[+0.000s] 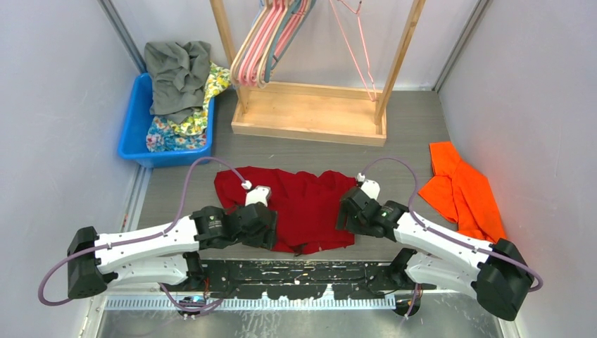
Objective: Place the skirt on the hanger
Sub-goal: Place the skirt at the center of the board, then adjust the skirt at the center of the board.
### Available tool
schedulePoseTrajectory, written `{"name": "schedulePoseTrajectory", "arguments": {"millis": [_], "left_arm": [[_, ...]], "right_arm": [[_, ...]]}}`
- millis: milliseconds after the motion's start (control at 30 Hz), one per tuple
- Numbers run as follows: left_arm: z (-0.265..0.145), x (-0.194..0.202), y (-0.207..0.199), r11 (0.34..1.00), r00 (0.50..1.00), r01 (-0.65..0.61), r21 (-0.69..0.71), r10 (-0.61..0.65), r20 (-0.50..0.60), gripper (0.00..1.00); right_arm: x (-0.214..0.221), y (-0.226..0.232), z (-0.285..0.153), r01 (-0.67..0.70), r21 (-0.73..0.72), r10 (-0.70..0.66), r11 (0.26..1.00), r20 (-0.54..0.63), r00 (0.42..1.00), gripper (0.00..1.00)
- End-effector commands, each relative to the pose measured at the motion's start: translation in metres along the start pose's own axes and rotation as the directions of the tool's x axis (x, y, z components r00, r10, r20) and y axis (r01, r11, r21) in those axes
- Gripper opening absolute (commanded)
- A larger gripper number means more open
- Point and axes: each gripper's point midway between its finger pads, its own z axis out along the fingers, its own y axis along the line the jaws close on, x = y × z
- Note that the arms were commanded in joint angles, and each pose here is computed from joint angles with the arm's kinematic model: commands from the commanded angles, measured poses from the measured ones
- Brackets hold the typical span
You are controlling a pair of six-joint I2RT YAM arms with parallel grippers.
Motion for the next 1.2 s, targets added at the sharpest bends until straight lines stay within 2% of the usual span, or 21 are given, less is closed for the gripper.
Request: {"name": "schedulePoseTrajectory", "arguments": {"millis": [0, 67, 100, 133, 167, 200, 367, 567, 867, 1033, 1167], "left_arm": [[0.001, -0.009, 0.002, 0.999, 0.998, 0.032, -0.023, -0.031, 0.052, 0.64], [0.0, -0.009, 0.003, 0.999, 0.998, 0.03, -0.028, -0.028, 0.054, 0.64], [-0.001, -0.009, 0.004, 0.999, 0.998, 0.03, -0.03, -0.028, 0.057, 0.64], [-0.001, -0.009, 0.006, 0.999, 0.998, 0.029, -0.034, -0.027, 0.057, 0.64], [-0.002, -0.009, 0.007, 0.999, 0.998, 0.032, -0.034, -0.03, 0.06, 0.64], [-0.003, -0.008, 0.008, 0.999, 0.998, 0.033, -0.036, -0.031, 0.061, 0.63], [-0.004, -0.004, 0.007, 0.999, 0.997, 0.041, -0.027, -0.039, 0.061, 0.63], [0.003, 0.005, -0.011, 1.0, 0.999, -0.008, -0.019, 0.009, 0.041, 0.63], [0.048, 0.006, -0.027, 0.989, 0.995, -0.071, -0.128, 0.079, 0.058, 0.66], [0.063, -0.009, -0.056, 0.992, 0.986, -0.079, -0.099, 0.092, 0.139, 0.7], [0.071, -0.023, -0.052, 0.984, 0.974, -0.048, -0.171, 0.084, 0.211, 0.71]], "right_arm": [[-0.026, 0.013, 0.007, -0.063, -0.034, 0.067, 0.997, 0.135, 0.989, 0.6], [-0.035, 0.02, -0.001, -0.064, -0.068, 0.074, 0.996, 0.163, 0.984, 0.32], [-0.039, 0.024, -0.006, -0.062, -0.088, 0.077, 0.994, 0.176, 0.981, 0.21], [-0.044, 0.027, -0.011, -0.06, -0.105, 0.079, 0.993, 0.19, 0.979, 0.17], [-0.048, 0.029, -0.017, -0.056, -0.117, 0.079, 0.992, 0.204, 0.976, 0.05], [-0.053, 0.032, -0.023, -0.056, -0.13, 0.083, 0.99, 0.215, 0.973, 0.02], [-0.085, 0.035, -0.062, -0.057, -0.155, 0.105, 0.986, 0.317, 0.943, 0.01], [-0.117, 0.038, -0.106, -0.075, -0.205, 0.157, 0.976, 0.42, 0.894, 0.01], [-0.127, 0.051, -0.122, -0.055, -0.248, 0.158, 0.967, 0.416, 0.896, 0.01], [-0.119, 0.048, -0.116, -0.059, -0.253, 0.16, 0.966, 0.399, 0.903, 0.01], [-0.114, 0.044, -0.116, -0.062, -0.258, 0.164, 0.964, 0.394, 0.904, 0.01]]}}
